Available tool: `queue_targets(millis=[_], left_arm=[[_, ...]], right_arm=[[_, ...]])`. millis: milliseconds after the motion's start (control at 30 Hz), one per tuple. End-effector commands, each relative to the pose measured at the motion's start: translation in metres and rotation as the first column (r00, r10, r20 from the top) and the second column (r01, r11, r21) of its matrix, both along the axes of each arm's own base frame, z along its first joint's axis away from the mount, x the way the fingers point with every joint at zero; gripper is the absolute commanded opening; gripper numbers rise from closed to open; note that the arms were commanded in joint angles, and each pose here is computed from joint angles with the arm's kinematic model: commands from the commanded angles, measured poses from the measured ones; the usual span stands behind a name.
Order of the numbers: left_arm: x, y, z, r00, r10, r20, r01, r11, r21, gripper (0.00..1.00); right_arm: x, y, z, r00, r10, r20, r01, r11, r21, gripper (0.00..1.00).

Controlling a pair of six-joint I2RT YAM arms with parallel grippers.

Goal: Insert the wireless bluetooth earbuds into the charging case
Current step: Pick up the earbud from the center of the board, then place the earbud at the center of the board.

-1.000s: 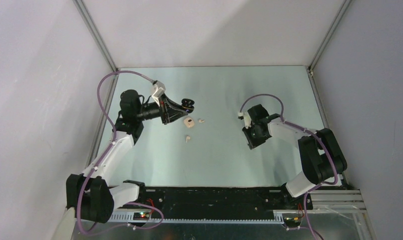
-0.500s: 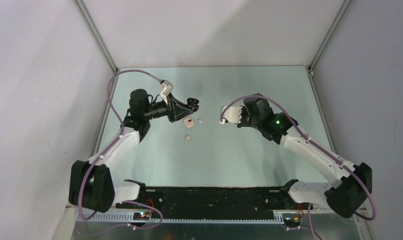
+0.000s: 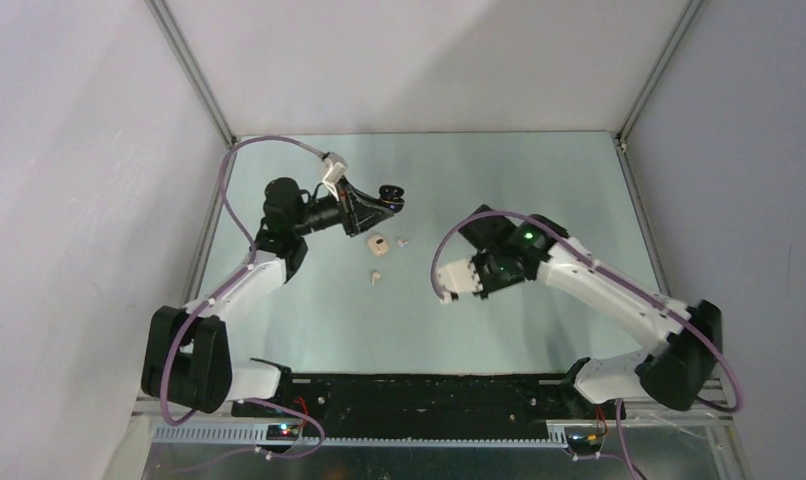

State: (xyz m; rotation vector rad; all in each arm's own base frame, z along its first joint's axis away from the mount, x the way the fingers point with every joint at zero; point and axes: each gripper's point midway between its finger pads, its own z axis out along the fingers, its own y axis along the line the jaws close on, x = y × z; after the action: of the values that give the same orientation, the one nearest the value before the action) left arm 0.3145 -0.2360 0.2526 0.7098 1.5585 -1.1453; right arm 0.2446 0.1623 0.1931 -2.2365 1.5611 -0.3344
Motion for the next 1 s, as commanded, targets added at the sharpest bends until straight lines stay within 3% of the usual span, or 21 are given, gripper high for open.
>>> queue_targets(millis=[0, 100, 200, 300, 367, 500, 833, 967], left_arm=[[0.0, 0.017, 0.023, 0.997, 0.055, 0.052, -0.052, 0.998, -0.045, 0.0], [0.001, 0.031, 0.022, 0.995, 0.094, 0.044, -0.092, 0.995, -0.049, 0.0], [-0.002, 0.042, 0.026, 0.991, 0.124, 0.046, -0.121, 0.991, -0.048, 0.0], [-0.008, 0.05, 0.028, 0.988, 0.142, 0.057, -0.14, 0.99, -0.031, 0.0], [-0.012, 0.053, 0.028, 0.986, 0.15, 0.067, -0.149, 0.989, -0.014, 0.0], [-0.017, 0.057, 0.03, 0.982, 0.17, 0.081, -0.17, 0.985, -0.001, 0.0], [-0.016, 0.06, 0.032, 0.976, 0.202, 0.079, -0.202, 0.979, -0.002, 0.0], [-0.017, 0.06, 0.035, 0.976, 0.202, 0.08, -0.203, 0.979, -0.003, 0.0]], right_arm=[[-0.117, -0.056, -0.049, 0.796, -0.062, -0.603, -0.099, 0.968, -0.231, 0.0], [-0.113, -0.072, -0.072, 0.745, -0.141, -0.652, -0.158, 0.912, -0.378, 0.0], [-0.093, -0.081, -0.087, 0.738, -0.293, -0.609, -0.126, 0.826, -0.55, 0.0], [-0.074, -0.073, -0.109, 0.707, -0.398, -0.585, -0.104, 0.76, -0.642, 0.0], [-0.061, -0.068, -0.124, 0.722, -0.423, -0.547, -0.087, 0.73, -0.678, 0.0], [-0.038, -0.056, -0.149, 0.767, -0.418, -0.487, -0.064, 0.705, -0.706, 0.01], [-0.01, -0.033, -0.187, 0.821, -0.404, -0.403, 0.034, 0.739, -0.673, 0.09], [-0.002, -0.026, -0.199, 0.836, -0.402, -0.375, 0.07, 0.754, -0.653, 0.22]])
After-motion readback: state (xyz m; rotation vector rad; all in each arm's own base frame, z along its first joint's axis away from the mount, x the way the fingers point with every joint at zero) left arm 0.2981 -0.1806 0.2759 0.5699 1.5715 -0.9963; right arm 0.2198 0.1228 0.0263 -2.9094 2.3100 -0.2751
